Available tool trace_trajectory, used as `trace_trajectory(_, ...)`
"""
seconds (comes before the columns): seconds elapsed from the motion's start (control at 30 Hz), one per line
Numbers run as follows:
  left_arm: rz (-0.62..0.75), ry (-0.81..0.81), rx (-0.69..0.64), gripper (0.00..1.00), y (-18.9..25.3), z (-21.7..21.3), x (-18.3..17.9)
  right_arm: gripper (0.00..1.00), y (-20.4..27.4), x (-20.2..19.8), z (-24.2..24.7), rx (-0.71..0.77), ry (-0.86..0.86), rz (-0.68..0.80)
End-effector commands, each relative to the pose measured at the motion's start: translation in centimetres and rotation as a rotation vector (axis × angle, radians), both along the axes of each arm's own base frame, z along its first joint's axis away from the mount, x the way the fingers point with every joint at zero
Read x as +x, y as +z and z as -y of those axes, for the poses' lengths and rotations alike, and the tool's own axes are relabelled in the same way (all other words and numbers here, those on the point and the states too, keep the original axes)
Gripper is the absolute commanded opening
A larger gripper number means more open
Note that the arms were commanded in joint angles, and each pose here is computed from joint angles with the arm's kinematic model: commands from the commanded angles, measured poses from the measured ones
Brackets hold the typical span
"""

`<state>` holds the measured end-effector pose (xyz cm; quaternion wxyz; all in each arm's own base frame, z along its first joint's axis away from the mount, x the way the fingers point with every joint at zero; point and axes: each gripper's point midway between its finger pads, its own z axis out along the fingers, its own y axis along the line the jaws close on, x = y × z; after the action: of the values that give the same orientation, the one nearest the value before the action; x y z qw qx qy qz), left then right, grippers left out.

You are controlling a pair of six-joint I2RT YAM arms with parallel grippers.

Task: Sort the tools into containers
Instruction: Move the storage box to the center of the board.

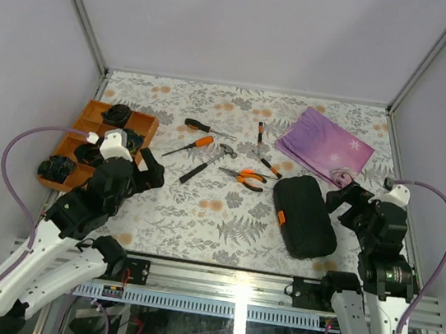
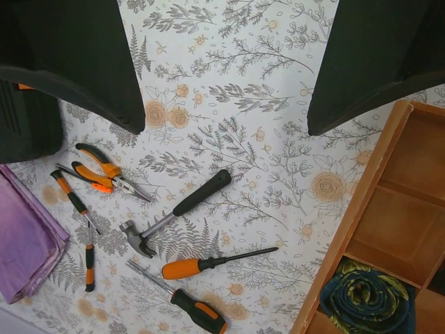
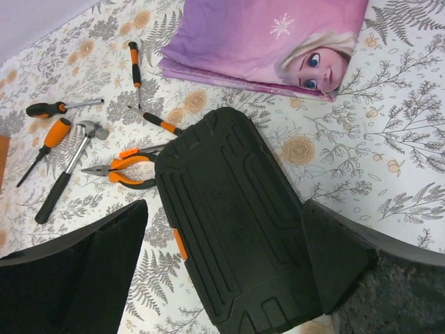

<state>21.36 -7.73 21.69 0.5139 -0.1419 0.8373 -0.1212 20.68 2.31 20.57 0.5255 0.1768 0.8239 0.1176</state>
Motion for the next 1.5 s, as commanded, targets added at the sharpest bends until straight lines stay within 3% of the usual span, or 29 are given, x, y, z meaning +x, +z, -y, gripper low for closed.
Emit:
trace_trajectory(0.0, 0.069, -0.003, -0.021, 0.99, 2.6, 0.4, 1.4, 0.99, 2.3, 0.6, -1.3, 0.047, 0.084, 0.035)
trace_trajectory(0.4, 0.073, 0.004, -0.029, 0.99, 2.9, 0.8, 2.5, 0.99, 0.6, 2.2, -0.8, 0.08, 0.047, -0.104)
trace_trajectory(0.97, 0.043, -0.11, -0.072, 1.0, 2.4, 4.0, 3.8, 0.99, -6.2, 6.1, -3.0, 0.121, 0.214, -0.333)
trace_trajectory(1.27, -0.009, -0.156, -0.106, 1.0, 0.7, 5.4, 3.6, 0.99, -9.3, 6.7, 0.5, 0.055, -0.007, -0.358)
trace_trajectory(1.47, -0.004, -0.136, -0.119, 1.0, 0.6, 5.2, 3.7, 0.99, -11.2, 6.6, -0.3, 0.087, 0.029, -0.37)
